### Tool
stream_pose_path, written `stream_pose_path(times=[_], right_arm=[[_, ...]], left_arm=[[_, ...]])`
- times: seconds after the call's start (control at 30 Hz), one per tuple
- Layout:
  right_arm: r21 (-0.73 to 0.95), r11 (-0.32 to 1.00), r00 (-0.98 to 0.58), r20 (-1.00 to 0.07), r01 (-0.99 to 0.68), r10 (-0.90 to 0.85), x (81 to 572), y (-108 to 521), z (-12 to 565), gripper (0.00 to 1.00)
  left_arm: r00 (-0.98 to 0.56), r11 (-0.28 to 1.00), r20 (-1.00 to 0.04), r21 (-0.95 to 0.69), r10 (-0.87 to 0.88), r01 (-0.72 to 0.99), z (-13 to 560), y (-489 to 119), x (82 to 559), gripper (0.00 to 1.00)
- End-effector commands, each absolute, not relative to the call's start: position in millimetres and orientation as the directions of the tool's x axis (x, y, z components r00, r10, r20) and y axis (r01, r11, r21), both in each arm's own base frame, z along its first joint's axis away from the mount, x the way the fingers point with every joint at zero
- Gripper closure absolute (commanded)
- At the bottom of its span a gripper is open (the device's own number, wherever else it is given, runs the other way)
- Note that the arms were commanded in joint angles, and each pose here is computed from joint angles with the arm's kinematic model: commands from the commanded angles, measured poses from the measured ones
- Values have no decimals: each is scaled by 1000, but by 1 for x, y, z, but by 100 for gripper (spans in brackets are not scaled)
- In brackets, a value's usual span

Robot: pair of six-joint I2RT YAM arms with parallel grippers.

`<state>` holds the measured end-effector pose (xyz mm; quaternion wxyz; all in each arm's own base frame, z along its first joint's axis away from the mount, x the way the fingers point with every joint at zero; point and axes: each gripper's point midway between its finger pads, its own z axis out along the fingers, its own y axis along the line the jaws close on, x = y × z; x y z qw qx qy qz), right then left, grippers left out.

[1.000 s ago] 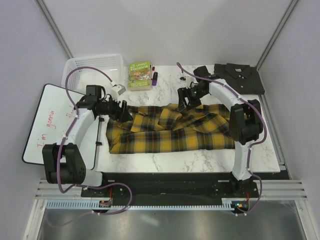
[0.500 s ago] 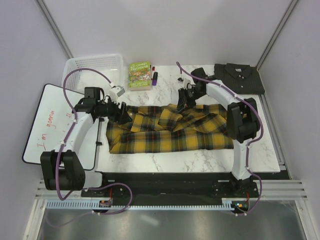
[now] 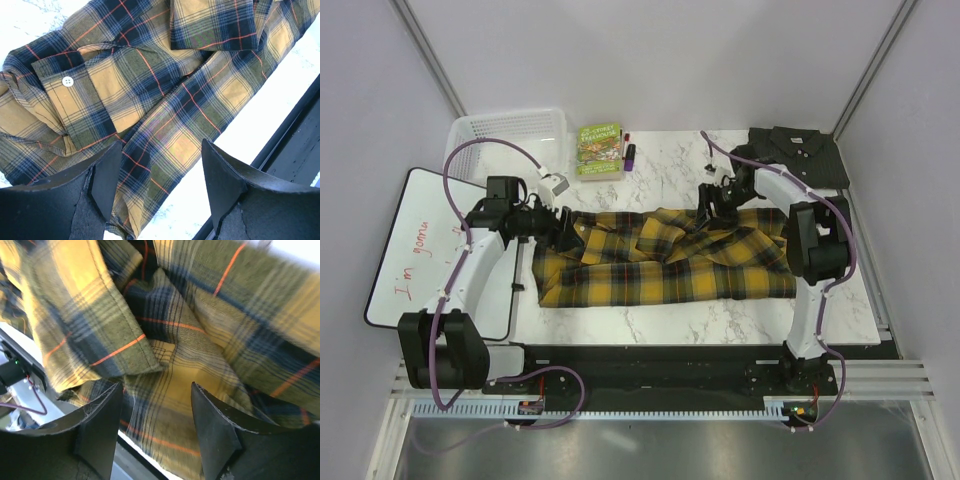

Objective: Fold and stack the long sleeve shirts
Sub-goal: Fold the shirt

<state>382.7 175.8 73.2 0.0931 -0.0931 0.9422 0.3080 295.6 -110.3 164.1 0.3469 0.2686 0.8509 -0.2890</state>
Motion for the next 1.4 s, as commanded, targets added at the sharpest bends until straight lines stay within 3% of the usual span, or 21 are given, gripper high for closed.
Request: stream_pose_path(times=[0.0, 0.37, 0.43, 0.47, 0.57, 0.73, 0.93, 1.1, 1.17, 1.2, 1.23, 1.37], right_arm=[[616, 757, -974, -191, -218, -125, 374, 190, 69, 37], [774, 567, -959, -257, -280, -122, 385, 233, 103, 48], [786, 538, -952, -275, -304, -136, 385, 245, 111, 65], [789, 525, -947, -286, -318, -144, 385, 250, 114, 80], [769, 488, -910, -373, -414, -183, 383, 274, 134, 100], [654, 390, -760, -587, -649, -280, 359, 347, 176, 100], [592, 376, -701, -607, -713, -373, 337, 384, 169, 100], [508, 427, -663, -565, -748, -490, 330, 367, 146, 96], [482, 459, -665, -571, -747, -482, 336, 348, 152, 81], [484, 468, -672, -572, -739, -470, 338, 339, 157, 69], [484, 470, -672, -590, -738, -448, 338, 330, 172, 51], [480, 621, -761, -563, -619, -323, 374, 261, 171, 30]], left_arm=[[-571, 675, -786, -291, 235, 678, 191, -114, 296, 28], [-581, 684, -778, -291, 238, 669, 187, -112, 297, 28], [-582, 687, -777, -287, 240, 668, 187, -112, 298, 28], [-582, 689, -777, -288, 237, 665, 188, -111, 298, 28], [-597, 707, -768, -288, 231, 645, 185, -108, 297, 28], [-635, 768, -761, -326, 133, 552, 188, -85, 300, 30], [-674, 779, -738, -403, 33, 479, 191, -62, 305, 30], [-672, 783, -740, -395, 39, 480, 190, -60, 302, 30], [-669, 782, -742, -392, 42, 484, 190, -61, 301, 30], [-667, 781, -744, -390, 45, 488, 190, -61, 300, 30], [-664, 781, -746, -384, 51, 492, 188, -61, 298, 30], [-656, 776, -753, -380, 57, 504, 189, -63, 296, 29]])
